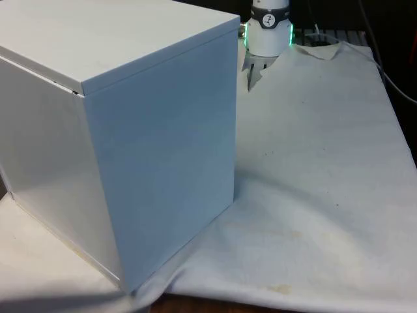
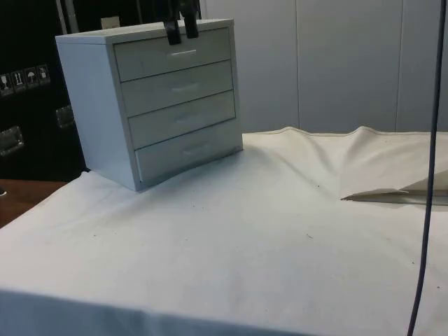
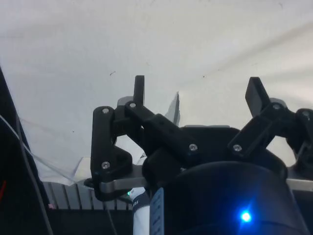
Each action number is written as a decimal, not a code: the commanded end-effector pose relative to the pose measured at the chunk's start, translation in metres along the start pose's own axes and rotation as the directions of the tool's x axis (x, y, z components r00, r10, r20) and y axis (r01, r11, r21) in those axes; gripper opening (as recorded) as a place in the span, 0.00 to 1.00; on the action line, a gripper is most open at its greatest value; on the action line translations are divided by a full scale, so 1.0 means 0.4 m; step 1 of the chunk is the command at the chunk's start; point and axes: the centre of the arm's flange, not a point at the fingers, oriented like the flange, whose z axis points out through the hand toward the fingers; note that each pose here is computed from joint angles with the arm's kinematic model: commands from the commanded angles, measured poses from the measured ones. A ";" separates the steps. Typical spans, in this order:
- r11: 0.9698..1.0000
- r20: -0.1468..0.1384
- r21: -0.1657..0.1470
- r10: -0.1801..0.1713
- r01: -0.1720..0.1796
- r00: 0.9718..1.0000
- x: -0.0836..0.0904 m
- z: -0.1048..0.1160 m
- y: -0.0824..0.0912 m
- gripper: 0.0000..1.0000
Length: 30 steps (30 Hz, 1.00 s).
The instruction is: Open the drawer, then close it.
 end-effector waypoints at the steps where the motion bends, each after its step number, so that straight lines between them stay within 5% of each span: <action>1: 1.000 0.001 0.000 0.000 0.000 1.000 -0.001 0.001 0.001 1.00; 17: 1.000 -0.032 0.008 -0.025 0.025 0.999 -0.058 0.005 0.054 1.00; 25: 0.996 -0.049 0.004 -0.088 0.088 0.995 -0.068 0.003 0.082 1.00; 26: 0.997 -0.039 0.008 -0.080 0.080 0.996 -0.063 0.005 0.079 1.00; 30: 0.993 -0.049 0.004 -0.117 0.118 0.992 -0.069 0.002 0.089 1.00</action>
